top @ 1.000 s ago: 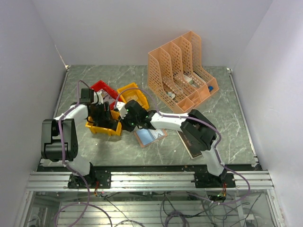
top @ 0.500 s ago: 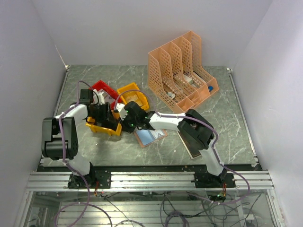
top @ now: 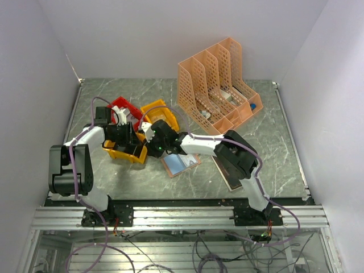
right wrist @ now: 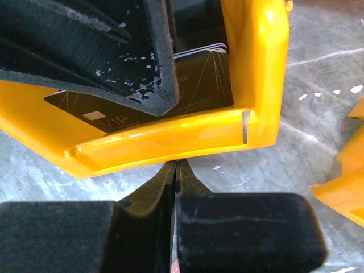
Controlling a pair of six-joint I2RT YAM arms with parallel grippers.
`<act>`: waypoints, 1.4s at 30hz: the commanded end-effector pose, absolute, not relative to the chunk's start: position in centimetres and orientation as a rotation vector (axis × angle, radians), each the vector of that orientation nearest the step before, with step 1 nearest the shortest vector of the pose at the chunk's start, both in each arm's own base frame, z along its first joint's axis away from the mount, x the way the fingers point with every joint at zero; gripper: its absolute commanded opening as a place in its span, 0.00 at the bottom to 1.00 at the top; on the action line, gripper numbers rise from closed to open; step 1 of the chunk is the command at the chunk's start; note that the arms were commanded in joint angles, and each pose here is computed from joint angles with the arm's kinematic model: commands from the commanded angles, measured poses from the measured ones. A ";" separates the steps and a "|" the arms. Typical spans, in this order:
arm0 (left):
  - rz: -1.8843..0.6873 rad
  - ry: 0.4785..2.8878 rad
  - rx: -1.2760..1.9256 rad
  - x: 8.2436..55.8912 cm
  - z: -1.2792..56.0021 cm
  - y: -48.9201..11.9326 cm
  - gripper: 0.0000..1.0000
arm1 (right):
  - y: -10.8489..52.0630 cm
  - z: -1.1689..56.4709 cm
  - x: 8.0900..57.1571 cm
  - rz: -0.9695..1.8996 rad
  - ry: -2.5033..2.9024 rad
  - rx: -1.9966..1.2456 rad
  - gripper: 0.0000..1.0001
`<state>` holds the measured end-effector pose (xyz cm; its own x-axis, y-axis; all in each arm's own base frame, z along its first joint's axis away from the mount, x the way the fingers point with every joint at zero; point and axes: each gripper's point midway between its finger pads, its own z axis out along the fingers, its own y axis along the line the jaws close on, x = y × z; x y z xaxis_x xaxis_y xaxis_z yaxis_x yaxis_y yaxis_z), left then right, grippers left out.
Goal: Put the credit cards into the card holder
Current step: Pick up the credit card from the storage box.
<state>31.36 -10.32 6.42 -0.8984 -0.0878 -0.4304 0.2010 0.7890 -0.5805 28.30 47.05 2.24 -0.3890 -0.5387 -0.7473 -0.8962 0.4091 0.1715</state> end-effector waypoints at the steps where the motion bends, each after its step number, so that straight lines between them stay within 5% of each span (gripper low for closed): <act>1: -0.946 2.537 0.085 31.1 6.0 -10.9 0.45 | 47.8 4.9 29.4 0.797 2.001 -1.184 0.00; 24: -0.764 2.655 0.135 31.5 2.7 -11.4 0.37 | 47.9 4.9 29.3 0.804 2.001 -1.191 0.00; 31: -0.729 2.638 0.158 32.2 4.3 -10.7 0.07 | 47.8 5.0 29.3 0.804 1.998 -1.196 0.00; 42: -0.967 2.528 0.116 31.8 6.8 -9.3 0.11 | 47.7 5.6 29.4 0.802 1.979 -1.202 0.00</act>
<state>31.81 -8.67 4.81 -0.9185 -0.0752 -0.3882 0.1625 0.8233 -0.5438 28.46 46.72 2.18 -0.3940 -0.5425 -0.7420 -0.8966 0.4043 0.1805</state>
